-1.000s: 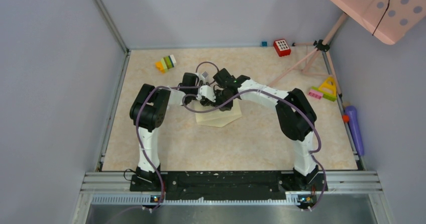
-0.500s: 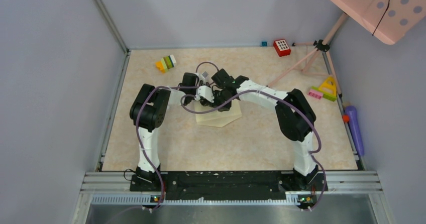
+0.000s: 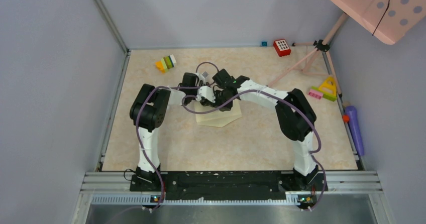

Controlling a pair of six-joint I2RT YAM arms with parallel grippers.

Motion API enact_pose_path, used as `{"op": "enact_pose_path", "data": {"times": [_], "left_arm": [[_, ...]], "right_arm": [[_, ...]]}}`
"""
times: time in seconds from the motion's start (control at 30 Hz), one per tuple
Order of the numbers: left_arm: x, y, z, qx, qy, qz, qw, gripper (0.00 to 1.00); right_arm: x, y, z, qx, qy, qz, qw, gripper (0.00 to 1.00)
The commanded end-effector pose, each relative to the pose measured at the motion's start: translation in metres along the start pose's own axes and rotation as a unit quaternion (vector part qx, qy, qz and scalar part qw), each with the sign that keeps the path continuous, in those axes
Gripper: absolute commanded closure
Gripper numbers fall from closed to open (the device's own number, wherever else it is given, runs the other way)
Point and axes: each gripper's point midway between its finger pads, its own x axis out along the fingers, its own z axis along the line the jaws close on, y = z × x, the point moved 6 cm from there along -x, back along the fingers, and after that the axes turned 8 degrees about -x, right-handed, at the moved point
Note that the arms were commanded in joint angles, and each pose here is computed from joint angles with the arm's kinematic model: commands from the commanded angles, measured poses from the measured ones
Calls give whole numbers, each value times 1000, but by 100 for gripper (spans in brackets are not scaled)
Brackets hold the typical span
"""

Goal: Place the letter into the envelope and seal it
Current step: Paint the envelope at the center of the board.

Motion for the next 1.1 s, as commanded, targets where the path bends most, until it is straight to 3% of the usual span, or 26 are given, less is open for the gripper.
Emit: {"op": "enact_pose_path", "data": {"times": [0.0, 0.6, 1.07], "left_arm": [[3, 10, 30, -8, -71, -9, 997, 100], [3, 11, 30, -7, -71, -9, 997, 100], [2, 11, 30, -9, -72, -9, 997, 100]], "right_arm": [[-12, 7, -6, 3, 13, -4, 1000, 100], [-36, 40, -14, 24, 35, 14, 999, 100], [-40, 42, -53, 63, 123, 26, 990, 100]]}}
